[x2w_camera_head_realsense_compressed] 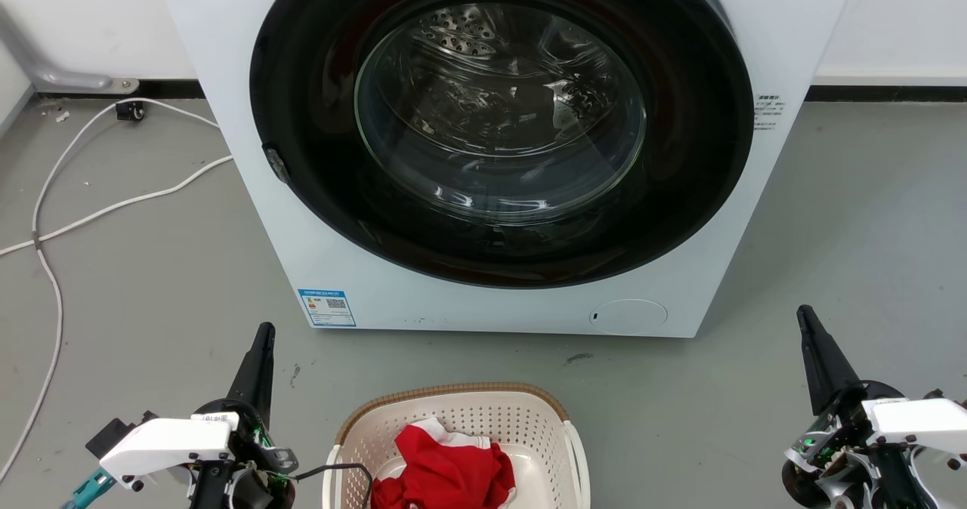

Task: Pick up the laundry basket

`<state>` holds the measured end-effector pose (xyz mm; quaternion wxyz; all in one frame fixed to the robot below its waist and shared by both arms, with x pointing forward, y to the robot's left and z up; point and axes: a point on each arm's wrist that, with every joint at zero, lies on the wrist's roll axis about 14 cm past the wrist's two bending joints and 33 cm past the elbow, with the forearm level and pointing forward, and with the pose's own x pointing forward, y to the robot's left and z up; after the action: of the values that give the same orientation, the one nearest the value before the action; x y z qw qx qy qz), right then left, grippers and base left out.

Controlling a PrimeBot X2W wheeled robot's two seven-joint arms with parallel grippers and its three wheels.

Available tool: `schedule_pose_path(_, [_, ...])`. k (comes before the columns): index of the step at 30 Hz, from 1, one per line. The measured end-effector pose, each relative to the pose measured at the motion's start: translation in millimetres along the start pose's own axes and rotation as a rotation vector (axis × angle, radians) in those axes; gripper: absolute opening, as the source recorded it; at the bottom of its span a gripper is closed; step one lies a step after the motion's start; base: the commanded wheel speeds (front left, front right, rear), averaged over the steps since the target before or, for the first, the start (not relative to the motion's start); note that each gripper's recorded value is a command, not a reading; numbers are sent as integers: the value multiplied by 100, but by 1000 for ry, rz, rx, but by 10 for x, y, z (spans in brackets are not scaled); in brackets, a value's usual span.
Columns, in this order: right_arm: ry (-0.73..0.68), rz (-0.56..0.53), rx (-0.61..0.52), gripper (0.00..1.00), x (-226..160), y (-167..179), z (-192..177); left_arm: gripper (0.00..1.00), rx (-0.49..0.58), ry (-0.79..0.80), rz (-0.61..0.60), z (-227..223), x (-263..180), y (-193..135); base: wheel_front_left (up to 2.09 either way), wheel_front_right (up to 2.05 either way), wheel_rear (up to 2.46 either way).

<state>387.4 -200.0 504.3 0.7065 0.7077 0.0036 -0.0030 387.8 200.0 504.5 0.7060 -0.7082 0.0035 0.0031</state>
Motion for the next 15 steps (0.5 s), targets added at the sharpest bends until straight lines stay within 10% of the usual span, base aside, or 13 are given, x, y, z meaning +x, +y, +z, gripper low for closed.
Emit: schedule_pose_path(15, [0,0,0,0,0,0,0,0,0,0,0,0,0,0,0,0,0])
